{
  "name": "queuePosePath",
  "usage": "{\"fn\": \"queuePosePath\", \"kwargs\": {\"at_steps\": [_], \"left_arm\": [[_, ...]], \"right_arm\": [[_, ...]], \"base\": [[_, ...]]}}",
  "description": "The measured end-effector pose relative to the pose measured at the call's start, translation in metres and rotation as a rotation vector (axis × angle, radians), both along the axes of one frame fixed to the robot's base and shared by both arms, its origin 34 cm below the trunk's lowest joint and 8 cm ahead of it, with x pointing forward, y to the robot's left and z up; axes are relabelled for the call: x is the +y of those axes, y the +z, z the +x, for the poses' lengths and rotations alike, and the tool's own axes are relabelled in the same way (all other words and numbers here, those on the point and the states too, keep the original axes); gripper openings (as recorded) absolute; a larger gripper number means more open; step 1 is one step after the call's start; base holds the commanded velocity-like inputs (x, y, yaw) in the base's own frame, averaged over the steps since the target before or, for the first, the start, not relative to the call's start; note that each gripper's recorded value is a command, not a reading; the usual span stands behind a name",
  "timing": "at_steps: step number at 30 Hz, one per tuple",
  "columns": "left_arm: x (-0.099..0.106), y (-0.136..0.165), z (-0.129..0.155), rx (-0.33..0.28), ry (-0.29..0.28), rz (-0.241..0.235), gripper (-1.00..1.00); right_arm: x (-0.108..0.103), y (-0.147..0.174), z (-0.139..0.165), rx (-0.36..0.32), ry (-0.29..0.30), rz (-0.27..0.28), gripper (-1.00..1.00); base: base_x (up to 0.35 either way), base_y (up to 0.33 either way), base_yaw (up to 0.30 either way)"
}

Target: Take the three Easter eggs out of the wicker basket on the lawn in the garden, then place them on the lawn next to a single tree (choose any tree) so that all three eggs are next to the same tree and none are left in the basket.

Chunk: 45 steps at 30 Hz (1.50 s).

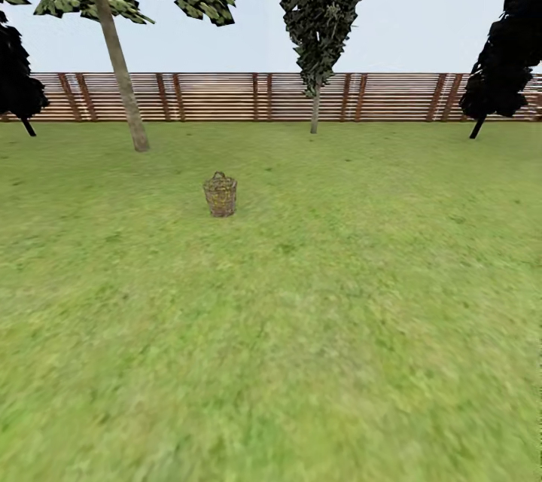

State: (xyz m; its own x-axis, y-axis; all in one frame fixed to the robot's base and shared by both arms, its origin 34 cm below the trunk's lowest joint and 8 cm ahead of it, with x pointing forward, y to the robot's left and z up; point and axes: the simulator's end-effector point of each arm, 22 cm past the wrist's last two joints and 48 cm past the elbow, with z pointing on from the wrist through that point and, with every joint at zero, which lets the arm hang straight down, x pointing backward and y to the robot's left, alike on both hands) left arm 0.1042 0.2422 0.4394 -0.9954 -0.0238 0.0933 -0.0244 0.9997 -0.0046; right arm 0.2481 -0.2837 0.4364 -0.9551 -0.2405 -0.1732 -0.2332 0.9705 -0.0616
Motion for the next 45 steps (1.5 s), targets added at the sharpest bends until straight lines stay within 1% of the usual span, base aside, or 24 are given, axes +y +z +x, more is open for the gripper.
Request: {"fn": "queuePosePath", "kwargs": {"at_steps": [3, 6, 9, 13, 29, 36, 45], "left_arm": [[0.0, 0.0, 0.001, -0.003, 0.0, 0.0, 1.0], [0.0, 0.0, 0.001, -0.004, 0.0, 0.0, 1.0], [0.0, 0.0, 0.001, -0.002, 0.0, 0.0, 1.0], [0.0, 0.0, -0.001, 0.004, 0.0, 0.0, 1.0], [0.0, 0.001, -0.011, 0.028, 0.0, 0.0, 1.0], [0.0, 0.002, -0.015, 0.038, 0.0, 0.0, 1.0], [-0.002, 0.002, -0.019, 0.048, -0.002, -0.003, 1.0]], "right_arm": [[0.0, 0.0, 0.001, -0.002, 0.0, 0.0, 1.0], [0.0, 0.0, 0.001, -0.002, 0.0, 0.0, 1.0], [-0.001, 0.0, 0.0, 0.002, -0.012, -0.001, 1.0], [0.0, -0.001, -0.004, 0.015, -0.025, 0.002, 1.0], [0.002, -0.004, -0.014, 0.042, -0.022, 0.004, 1.0], [0.0, -0.004, -0.018, 0.052, -0.022, 0.002, 1.0], [-0.002, -0.005, -0.021, 0.059, -0.024, 0.0, 1.0]], "base": [[0.267, 0.0, -0.273], [0.049, 0.0, -0.246], [0.011, 0.0, -0.178], [0.002, 0.0, -0.127], [0.015, 0.0, -0.111], [0.146, 0.0, -0.144], [0.305, 0.0, -0.208]]}}
